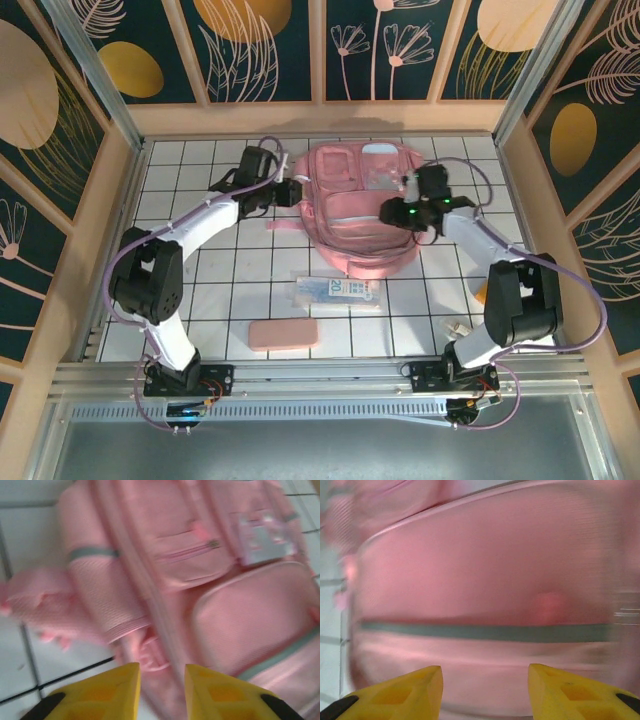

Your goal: Pack books, pencil case, and school supplies into a backpack

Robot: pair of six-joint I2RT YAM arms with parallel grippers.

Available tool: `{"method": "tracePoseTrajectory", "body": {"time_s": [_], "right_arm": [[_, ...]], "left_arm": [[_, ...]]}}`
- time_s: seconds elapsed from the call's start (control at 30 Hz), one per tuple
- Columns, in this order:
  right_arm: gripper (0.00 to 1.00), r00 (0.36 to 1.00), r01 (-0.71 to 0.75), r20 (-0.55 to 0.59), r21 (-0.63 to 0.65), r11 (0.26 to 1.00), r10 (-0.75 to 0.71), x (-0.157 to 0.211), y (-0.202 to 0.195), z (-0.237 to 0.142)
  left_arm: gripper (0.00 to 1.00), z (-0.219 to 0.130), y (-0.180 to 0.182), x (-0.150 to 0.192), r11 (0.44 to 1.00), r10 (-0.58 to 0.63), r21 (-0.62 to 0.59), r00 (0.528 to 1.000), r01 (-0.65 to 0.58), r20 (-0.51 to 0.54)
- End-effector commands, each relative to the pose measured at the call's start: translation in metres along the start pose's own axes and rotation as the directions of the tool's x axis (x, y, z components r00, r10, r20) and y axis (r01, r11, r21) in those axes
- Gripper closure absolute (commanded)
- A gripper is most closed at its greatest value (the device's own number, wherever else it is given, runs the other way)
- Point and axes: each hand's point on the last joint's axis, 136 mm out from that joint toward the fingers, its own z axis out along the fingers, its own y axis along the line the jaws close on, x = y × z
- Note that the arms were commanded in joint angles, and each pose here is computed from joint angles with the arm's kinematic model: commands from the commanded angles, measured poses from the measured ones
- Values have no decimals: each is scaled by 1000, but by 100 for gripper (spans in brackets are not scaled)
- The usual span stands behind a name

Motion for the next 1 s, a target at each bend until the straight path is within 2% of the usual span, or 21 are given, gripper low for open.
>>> {"method": "tracePoseTrajectory", "body": {"time_s": [0.0, 0.07, 0.13, 0.2, 0.23, 0.3, 0.4, 0.53, 0.63, 0.8, 0.9, 0.93, 0.97], "right_arm": [[50, 979, 196, 66, -17, 980, -195, -15, 49, -8], [50, 971, 228, 88, -37, 973, -224, -22, 70, 2], [49, 969, 233, 105, -79, 969, -225, -34, 95, 15], [49, 967, 243, 103, -104, 964, -232, -42, 118, 33], [49, 968, 240, 98, -98, 966, -231, -46, 126, 45], [49, 971, 232, 85, -98, 968, -224, -52, 146, 65], [48, 981, 186, 51, -10, 982, -186, -54, 159, 96], [47, 981, 181, 47, 149, 972, -189, -54, 157, 122], [47, 983, 163, 47, 216, 963, -177, -63, 147, 136], [49, 979, 188, 33, 228, 955, -201, -65, 144, 167], [51, 980, 184, 33, 232, 955, -197, -66, 142, 184], [52, 980, 183, 28, 238, 954, -195, -65, 141, 190], [53, 981, 179, 25, 239, 954, -191, -64, 140, 195]], "left_arm": [[78, 6, 16, -3, 991, -127, 43, 992, 126, 25], [85, 15, 23, 8, 993, -103, 57, 995, 103, -1], [87, 18, 18, 20, 988, -81, 130, 997, 81, -5], [89, 13, 11, 23, 978, -56, 202, 998, 46, 42], [94, 9, 9, 22, 974, -29, 228, 996, 9, 82], [94, 2, 24, 22, 975, -63, 221, 987, 29, 150], [91, -15, 31, 15, 958, -123, 283, 962, 51, 243], [85, -20, 22, 23, 949, -9, 307, 966, -74, 260], [83, -22, 22, 32, 939, 93, 289, 948, -184, 303], [75, -39, 15, 35, 900, 226, 250, 872, -358, 435], [69, -35, 14, 36, 895, 234, 252, 869, -367, 435], [66, -28, 14, 44, 886, 234, 284, 881, -367, 410], [64, -27, 5, 51, 850, 262, 330, 874, -410, 410]]}}
